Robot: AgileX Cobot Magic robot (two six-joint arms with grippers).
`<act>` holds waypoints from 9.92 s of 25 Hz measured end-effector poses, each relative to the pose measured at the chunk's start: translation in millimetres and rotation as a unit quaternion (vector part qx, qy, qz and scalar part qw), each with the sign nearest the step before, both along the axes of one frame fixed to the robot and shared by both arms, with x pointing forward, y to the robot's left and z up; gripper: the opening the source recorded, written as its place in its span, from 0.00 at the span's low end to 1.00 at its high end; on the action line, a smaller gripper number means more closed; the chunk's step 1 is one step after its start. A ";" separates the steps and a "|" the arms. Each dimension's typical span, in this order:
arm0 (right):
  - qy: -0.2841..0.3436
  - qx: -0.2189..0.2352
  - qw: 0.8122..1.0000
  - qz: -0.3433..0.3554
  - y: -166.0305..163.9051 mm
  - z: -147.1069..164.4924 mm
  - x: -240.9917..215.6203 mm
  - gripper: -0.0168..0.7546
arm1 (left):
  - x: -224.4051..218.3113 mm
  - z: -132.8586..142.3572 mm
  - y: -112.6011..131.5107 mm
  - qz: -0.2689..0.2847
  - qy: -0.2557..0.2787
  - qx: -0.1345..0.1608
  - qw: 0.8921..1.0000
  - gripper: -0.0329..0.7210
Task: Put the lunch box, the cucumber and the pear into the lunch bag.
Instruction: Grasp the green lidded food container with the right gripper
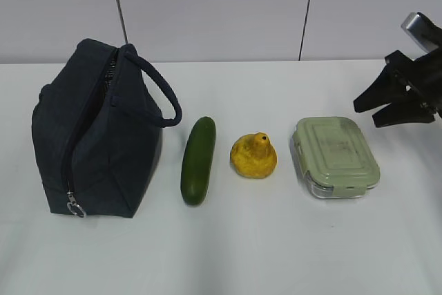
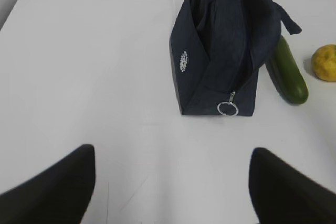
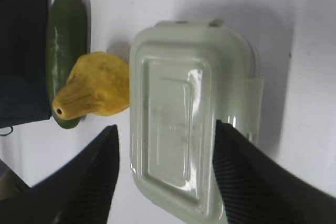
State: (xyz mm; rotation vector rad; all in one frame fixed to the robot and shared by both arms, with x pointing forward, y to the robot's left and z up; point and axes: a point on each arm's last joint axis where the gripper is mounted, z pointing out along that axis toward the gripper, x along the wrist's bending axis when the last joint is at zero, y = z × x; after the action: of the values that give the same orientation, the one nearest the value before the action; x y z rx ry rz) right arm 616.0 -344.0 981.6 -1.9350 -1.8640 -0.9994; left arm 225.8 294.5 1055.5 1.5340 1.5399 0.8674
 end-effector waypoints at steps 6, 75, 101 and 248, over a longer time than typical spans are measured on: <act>-0.038 -0.036 0.999 -0.015 -8.6 19.0 17.1 0.60 | 0.0 0.0 0.0 0.000 0.000 0.000 1.000 0.74; -0.006 0.013 0.997 0.080 0.8 -74.4 3.9 0.75 | 0.0 0.0 0.0 0.000 0.000 0.000 1.000 0.74; -0.015 0.047 0.996 0.077 4.6 -74.0 5.7 0.73 | 0.0 0.0 0.0 0.000 0.000 0.000 1.000 0.74; -0.036 0.064 0.994 0.083 6.8 -72.1 7.6 0.54 | 317.9 16.0 -59.0 -0.185 0.318 -0.107 0.924 0.05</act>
State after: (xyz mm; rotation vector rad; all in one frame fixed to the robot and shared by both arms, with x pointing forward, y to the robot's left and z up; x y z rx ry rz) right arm 623.6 -337.1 909.4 -1.6627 -1.9133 -1.1201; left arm 543.7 235.5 1071.5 1.9597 1.6181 -0.0368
